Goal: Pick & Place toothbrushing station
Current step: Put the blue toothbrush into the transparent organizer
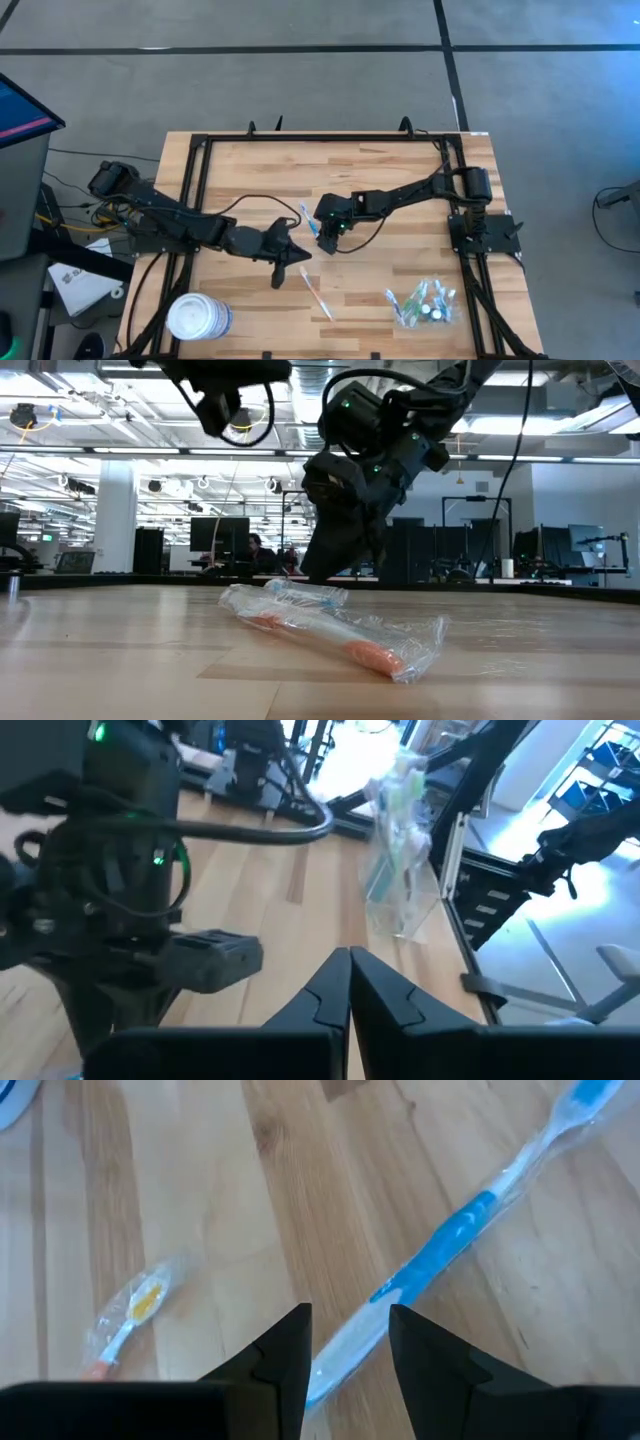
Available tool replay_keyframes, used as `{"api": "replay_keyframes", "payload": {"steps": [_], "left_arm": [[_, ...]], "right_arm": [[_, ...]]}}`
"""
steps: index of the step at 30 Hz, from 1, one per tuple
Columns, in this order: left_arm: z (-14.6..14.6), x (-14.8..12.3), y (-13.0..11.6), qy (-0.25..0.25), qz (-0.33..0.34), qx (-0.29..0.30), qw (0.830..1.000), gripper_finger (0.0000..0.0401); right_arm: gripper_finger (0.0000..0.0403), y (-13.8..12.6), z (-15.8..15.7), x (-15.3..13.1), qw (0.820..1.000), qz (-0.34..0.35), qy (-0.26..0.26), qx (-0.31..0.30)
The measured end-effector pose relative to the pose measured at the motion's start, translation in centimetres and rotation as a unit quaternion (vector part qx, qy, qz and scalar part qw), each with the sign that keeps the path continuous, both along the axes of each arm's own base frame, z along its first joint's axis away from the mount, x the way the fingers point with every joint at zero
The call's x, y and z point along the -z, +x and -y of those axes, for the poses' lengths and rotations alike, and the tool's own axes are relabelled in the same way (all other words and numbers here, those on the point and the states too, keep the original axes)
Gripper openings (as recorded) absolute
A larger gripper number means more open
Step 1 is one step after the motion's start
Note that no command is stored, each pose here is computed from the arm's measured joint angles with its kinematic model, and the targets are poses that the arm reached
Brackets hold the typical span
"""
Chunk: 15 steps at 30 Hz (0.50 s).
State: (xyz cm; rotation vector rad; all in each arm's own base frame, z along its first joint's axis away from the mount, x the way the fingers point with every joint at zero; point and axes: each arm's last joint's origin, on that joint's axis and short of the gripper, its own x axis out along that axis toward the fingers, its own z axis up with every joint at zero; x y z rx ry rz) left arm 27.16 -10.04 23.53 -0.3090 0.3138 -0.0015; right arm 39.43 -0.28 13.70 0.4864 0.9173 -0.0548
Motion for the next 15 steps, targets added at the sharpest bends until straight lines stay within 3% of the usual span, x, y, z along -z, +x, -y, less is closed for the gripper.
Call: {"api": "replay_keyframes", "payload": {"steps": [15], "left_arm": [[0.6,0.3,-1.4,0.013,0.007,-0.016,1.0,0.0]], "right_arm": [[0.0127,0.3,1.8,-0.3,0.999,0.012,0.001,0.036]]}}
